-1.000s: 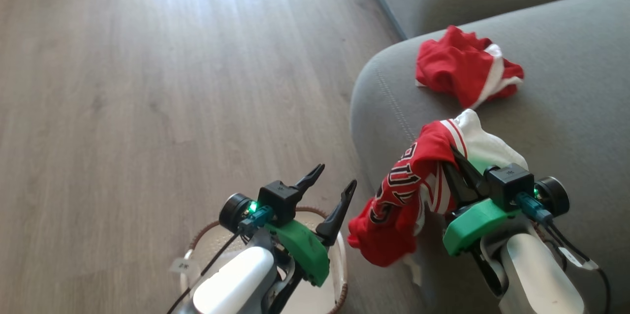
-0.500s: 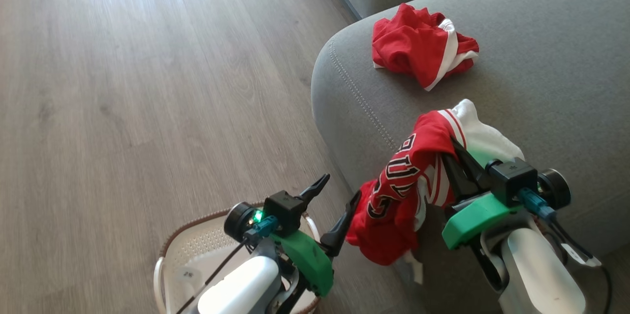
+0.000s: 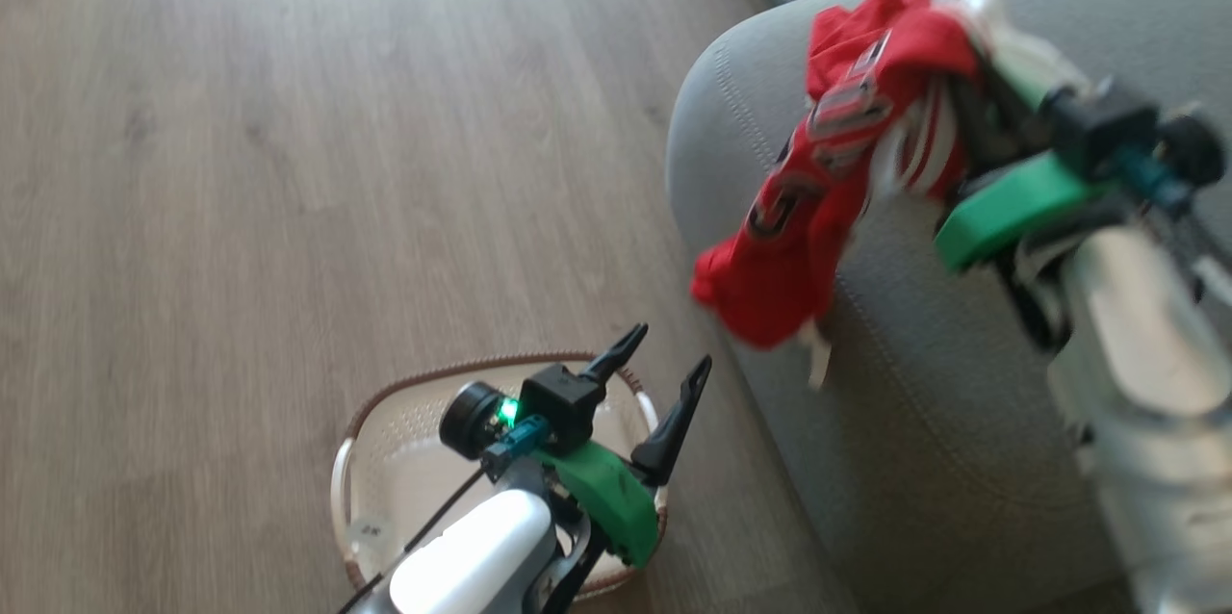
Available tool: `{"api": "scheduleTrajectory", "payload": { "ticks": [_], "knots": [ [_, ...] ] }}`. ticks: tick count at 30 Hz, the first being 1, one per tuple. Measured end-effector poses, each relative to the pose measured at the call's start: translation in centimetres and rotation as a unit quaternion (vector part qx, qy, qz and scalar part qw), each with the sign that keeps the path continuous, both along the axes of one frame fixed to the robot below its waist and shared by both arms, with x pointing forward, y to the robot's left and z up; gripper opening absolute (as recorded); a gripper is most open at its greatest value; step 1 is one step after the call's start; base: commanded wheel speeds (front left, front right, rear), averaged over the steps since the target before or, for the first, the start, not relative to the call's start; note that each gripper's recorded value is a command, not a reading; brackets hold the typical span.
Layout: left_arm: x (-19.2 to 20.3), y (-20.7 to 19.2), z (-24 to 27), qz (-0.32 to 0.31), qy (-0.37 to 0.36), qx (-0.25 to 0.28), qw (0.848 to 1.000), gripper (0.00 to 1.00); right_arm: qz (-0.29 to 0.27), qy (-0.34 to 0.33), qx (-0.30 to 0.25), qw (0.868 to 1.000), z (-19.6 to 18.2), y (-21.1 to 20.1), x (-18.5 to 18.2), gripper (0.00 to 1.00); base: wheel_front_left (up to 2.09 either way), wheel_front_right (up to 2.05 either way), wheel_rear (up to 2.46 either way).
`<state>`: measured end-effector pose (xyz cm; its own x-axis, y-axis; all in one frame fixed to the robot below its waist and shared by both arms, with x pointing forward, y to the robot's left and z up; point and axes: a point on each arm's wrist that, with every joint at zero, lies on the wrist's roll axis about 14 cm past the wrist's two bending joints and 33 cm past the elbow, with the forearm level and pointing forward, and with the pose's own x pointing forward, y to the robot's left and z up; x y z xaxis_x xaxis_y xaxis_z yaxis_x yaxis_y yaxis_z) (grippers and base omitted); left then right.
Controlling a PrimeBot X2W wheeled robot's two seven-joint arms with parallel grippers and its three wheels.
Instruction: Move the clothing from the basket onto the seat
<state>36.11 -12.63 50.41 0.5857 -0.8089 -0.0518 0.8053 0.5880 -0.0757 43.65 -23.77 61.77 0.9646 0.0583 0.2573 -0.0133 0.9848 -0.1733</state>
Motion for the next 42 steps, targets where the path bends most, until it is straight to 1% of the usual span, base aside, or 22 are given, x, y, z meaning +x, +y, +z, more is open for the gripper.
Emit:
{"api": "scheduleTrajectory", "payload": {
  "ticks": [6, 13, 16, 18, 19, 20, 22, 23, 25, 27, 29, 32, 34, 37, 42],
  "knots": [
    [2.1, 1.3, 0.3, 0.022, -0.006, -0.015, 1.0, 1.0, -0.001, -0.034, -0.029, 0.999, 5.2, -1.0, 5.4, 0.0, 0.0, 0.0, 0.0],
    [4.6, 3.3, -0.6, 0.05, -0.006, -0.016, 0.999, 1.0, -0.052, -0.077, -0.063, 0.994, 11.3, -5.3, 10.6, 0.0, 0.0, 0.0, 0.0],
    [5.8, 4.2, -0.9, 0.065, -0.005, -0.02, 0.998, 1.0, -0.077, -0.089, -0.065, 0.991, 12.8, -7.1, 12.3, 0.0, 0.0, 0.0, 0.0],
    [6.1, 4.5, -1.1, 0.07, -0.005, -0.018, 0.997, 1.0, -0.086, -0.089, -0.064, 0.99, 12.9, -7.7, 12.9, 0.0, 0.0, 0.0, 0.0],
    [6.8, 5.1, -1.8, 0.076, -0.001, -0.014, 0.997, 1.0, -0.108, -0.081, -0.058, 0.989, 12.4, -9.4, 13.9, 0.0, 0.0, 0.0, 0.0],
    [7.2, 5.4, -2.2, 0.079, 0.002, -0.012, 0.997, 1.0, -0.119, -0.073, -0.055, 0.989, 11.8, -10.2, 14.4, 0.0, 0.0, 0.0, 0.0],
    [7.8, 5.8, -2.7, 0.086, 0.007, -0.013, 0.996, 1.0, -0.14, -0.05, -0.047, 0.988, 9.6, -11.8, 15.2, 0.0, 0.0, 0.0, 0.0],
    [7.8, 5.8, -2.7, 0.086, 0.007, -0.013, 0.996, 1.0, -0.14, -0.05, -0.047, 0.988, 9.6, -11.8, 15.2, 0.0, 0.0, 0.0, 0.0],
    [8.4, 6.2, -3.2, 0.091, 0.007, -0.011, 0.996, 1.0, -0.157, -0.012, -0.04, 0.987, 6.4, -13.1, 15.9, 0.0, 0.0, 0.0, 0.0],
    [8.9, 6.7, -3.8, 0.098, 0.012, -0.01, 0.995, 1.0, -0.17, 0.028, -0.028, 0.985, 2.3, -13.9, 16.1, 0.0, 0.0, 0.0, 0.0],
    [9.1, 7.0, -4.3, 0.101, 0.018, -0.008, 0.995, 1.0, -0.181, 0.084, -0.016, 0.98, -3.1, -14.4, 15.5, 0.0, 0.0, 0.0, 0.0],
    [9.4, 7.5, -5.1, 0.108, 0.025, -0.001, 0.994, 1.0, -0.19, 0.168, 0.007, 0.967, -10.9, -14.2, 13.5, 0.0, 0.0, 0.0, 0.0],
    [9.4, 7.7, -5.4, 0.108, 0.027, 0.001, 0.994, 1.0, -0.193, 0.205, 0.019, 0.959, -14.3, -13.7, 12.1, 0.0, 0.0, 0.0, 0.0],
    [9.6, 7.8, -5.7, 0.108, 0.026, 0.009, 0.994, 1.0, -0.198, 0.228, 0.034, 0.953, -16.7, -13.2, 10.8, 0.0, 0.0, 0.0, 0.0],
    [9.6, 7.5, -5.6, 0.104, 0.025, 0.008, 0.994, 1.0, -0.204, 0.234, 0.046, 0.95, -17.7, -12.7, 9.9, 0.0, 0.0, 0.0, 0.0]
  ]
}}
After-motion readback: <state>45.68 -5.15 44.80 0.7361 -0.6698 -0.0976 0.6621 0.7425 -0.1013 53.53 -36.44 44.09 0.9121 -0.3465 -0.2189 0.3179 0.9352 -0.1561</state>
